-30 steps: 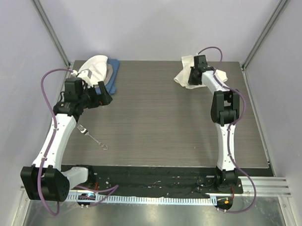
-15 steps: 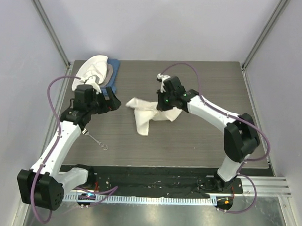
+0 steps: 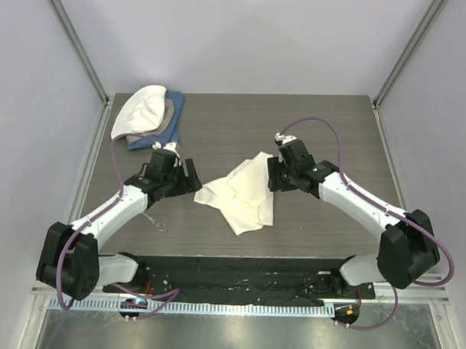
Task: Fold the napkin, place the utensils inside, and roll it up
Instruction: Move the napkin to the centre of the board
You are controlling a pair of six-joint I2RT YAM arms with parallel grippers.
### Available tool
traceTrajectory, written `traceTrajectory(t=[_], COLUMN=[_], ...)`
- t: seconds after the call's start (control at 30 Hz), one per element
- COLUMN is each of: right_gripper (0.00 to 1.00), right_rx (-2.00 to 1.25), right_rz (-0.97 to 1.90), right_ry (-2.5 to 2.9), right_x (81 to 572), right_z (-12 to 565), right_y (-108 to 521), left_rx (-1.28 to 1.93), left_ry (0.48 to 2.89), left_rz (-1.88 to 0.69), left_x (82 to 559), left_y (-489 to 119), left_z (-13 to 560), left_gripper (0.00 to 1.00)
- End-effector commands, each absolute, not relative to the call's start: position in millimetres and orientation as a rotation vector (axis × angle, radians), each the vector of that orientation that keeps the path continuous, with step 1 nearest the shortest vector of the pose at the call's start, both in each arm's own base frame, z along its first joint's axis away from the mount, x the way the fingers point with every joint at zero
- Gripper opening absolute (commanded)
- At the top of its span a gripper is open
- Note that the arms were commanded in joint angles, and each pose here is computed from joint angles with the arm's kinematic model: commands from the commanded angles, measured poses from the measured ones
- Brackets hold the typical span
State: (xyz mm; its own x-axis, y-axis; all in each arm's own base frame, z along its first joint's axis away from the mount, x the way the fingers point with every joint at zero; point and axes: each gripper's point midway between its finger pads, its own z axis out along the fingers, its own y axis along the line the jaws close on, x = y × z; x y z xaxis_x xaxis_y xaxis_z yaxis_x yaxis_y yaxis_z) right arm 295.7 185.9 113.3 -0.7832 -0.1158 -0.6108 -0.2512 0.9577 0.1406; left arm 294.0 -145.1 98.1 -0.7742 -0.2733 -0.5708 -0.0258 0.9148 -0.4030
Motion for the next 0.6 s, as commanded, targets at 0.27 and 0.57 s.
traceTrajectory(t=[0.27, 0.57], right_gripper=[0.57, 0.57], right_rx=[-0.193, -0.221], right_rz=[0.383, 0.554], right_ry=[2.419, 2.475], right_x=[292.1, 272.7], right_z=[127.6, 109.7], right_y=[194.7, 214.2], left_rx=[-0.185, -0.110], left_ry=[2.454, 2.509], left_rz=[-0.392, -0.335], left_x=[309.6, 320.0], left_y=[-152.8, -164.4], left_z=[46.4, 27.9], left_gripper=[0.69, 0.63])
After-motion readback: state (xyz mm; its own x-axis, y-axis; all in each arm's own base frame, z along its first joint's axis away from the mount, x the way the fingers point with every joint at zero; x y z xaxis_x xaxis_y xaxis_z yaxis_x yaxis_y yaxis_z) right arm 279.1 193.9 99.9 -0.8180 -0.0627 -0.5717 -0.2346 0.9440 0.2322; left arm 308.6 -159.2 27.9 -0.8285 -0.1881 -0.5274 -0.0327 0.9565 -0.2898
